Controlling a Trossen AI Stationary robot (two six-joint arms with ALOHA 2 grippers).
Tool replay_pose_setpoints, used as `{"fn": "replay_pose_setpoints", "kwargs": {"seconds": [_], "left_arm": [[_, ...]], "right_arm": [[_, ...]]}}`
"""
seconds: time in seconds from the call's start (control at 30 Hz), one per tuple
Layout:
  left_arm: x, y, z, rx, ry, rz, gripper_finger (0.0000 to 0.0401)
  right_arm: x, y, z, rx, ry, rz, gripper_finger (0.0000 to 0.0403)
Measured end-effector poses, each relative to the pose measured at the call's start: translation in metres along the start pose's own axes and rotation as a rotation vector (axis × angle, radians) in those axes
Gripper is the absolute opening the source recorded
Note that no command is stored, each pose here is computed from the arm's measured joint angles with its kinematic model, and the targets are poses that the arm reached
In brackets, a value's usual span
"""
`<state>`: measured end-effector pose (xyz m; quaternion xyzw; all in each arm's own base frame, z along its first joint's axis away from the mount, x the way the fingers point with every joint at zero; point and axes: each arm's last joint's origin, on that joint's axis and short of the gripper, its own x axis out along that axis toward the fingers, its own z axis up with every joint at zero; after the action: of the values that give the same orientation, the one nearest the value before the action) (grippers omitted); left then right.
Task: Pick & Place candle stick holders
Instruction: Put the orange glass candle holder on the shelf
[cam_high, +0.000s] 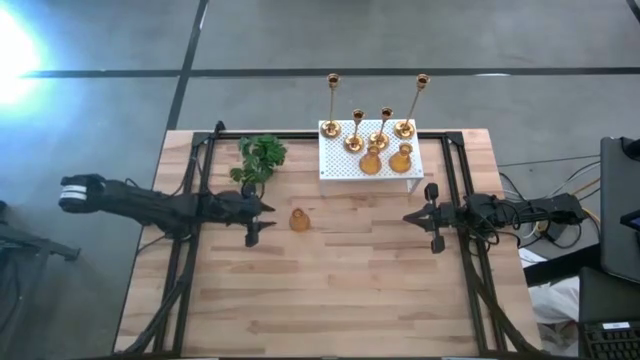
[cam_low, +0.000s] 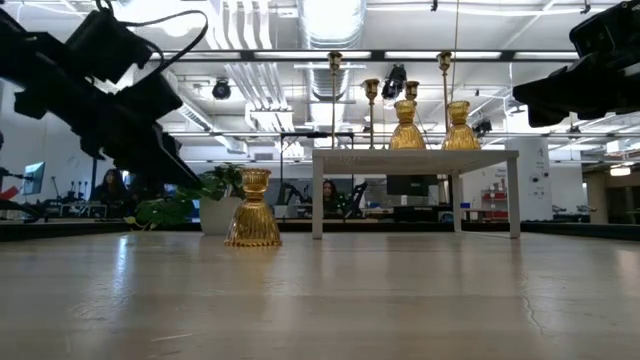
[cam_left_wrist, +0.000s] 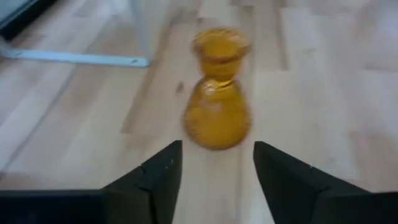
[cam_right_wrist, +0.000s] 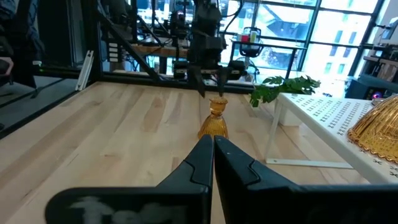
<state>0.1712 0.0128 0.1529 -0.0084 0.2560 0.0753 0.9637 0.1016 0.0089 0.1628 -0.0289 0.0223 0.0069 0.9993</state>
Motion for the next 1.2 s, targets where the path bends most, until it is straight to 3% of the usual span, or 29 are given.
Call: {"fn": "replay_pose_setpoints", "kwargs": {"seconds": [0.13,0.37,0.63,1.03,1.2], "left_arm": [[0.006,0.001,-0.005,-0.003,-0.005,0.059,0.0227],[0.021,0.000,-0.008,0.010,-0.034,0.059,0.0230],[0.041,-0.005,-0.005,0.007,-0.068,-0.046,0.0230],[0.073,-0.007,-0.004,0.017,-0.080,-0.050,0.0230],[0.081,-0.009,0.007,-0.011,-0.149,-0.077,0.0230]], "right_arm": [[0.000,0.000,0.000,0.000,0.000,0.000,0.0008],[0.000,0.000,0.000,0.000,0.000,0.000,0.0008],[0.000,0.000,0.000,0.000,0.000,0.000,0.0008],[0.000,0.000,0.000,0.000,0.000,0.000,0.0008],[0.000,0.000,0.000,0.000,0.000,0.001,0.0008]]}}
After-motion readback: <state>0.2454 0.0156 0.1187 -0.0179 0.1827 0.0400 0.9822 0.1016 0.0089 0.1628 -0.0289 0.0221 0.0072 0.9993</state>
